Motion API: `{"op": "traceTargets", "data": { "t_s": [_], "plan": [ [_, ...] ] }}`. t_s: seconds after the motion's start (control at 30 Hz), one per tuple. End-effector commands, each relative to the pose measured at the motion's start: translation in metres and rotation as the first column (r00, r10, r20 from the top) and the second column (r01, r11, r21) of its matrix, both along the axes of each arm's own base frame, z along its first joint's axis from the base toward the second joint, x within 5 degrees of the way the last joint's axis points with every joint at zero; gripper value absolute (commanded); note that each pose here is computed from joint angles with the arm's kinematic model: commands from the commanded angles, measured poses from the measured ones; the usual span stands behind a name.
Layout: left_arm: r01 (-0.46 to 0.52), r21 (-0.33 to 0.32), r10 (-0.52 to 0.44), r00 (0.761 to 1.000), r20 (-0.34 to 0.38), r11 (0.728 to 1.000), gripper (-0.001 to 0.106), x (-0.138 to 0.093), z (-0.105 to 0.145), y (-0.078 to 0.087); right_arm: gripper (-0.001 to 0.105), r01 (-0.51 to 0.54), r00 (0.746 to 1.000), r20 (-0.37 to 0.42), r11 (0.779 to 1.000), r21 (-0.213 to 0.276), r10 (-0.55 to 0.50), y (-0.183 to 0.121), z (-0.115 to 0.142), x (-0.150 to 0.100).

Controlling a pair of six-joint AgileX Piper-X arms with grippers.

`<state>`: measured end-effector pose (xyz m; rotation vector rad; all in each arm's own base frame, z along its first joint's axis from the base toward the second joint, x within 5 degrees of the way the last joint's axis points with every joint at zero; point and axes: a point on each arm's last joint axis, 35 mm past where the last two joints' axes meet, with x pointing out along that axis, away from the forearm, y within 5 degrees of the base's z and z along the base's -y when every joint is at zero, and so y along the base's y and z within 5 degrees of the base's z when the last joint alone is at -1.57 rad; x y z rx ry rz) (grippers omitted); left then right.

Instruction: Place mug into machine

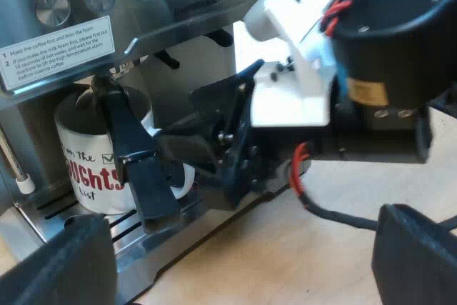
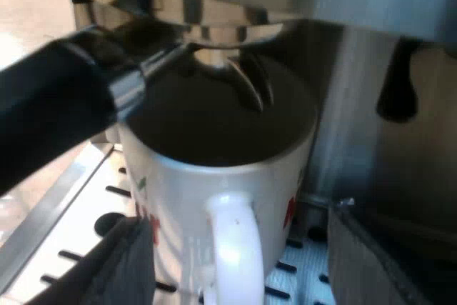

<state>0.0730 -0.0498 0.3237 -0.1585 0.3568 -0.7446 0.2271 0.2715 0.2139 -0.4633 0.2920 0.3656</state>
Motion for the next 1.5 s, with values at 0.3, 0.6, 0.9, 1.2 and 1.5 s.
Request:
{"op": "traceTargets", "data": {
  "t_s": [0.3,0.6,0.9,1.2,1.5],
  "plan": [
    [0.002,-0.012,-0.002,1.000,0.024,1.000,0.079,0.000,0.003,-0.001,0.056,0.016,1.000,-0.003,0.999,-0.037,-0.017,-0.009,0.037,-0.036],
    [0.023,-0.041,-0.020,0.997,0.071,0.999,0.079,-0.005,0.022,0.002,0.049,-0.059,0.997,0.042,0.998,0.029,0.058,-0.014,0.075,-0.068],
    [0.028,-0.080,-0.016,0.989,0.149,0.996,0.079,-0.017,0.049,0.008,0.013,-0.126,0.988,0.100,0.985,0.118,0.115,-0.022,0.107,-0.095],
    [0.014,-0.115,0.011,0.977,0.211,0.993,0.079,-0.034,0.054,0.018,0.000,-0.158,0.983,0.112,0.978,0.139,0.143,-0.022,0.113,-0.104],
    [-0.024,-0.116,0.049,0.975,0.217,0.993,0.079,-0.034,0.055,0.019,0.000,-0.131,0.987,0.117,0.980,0.147,0.114,-0.021,0.110,-0.093]
  ]
}}
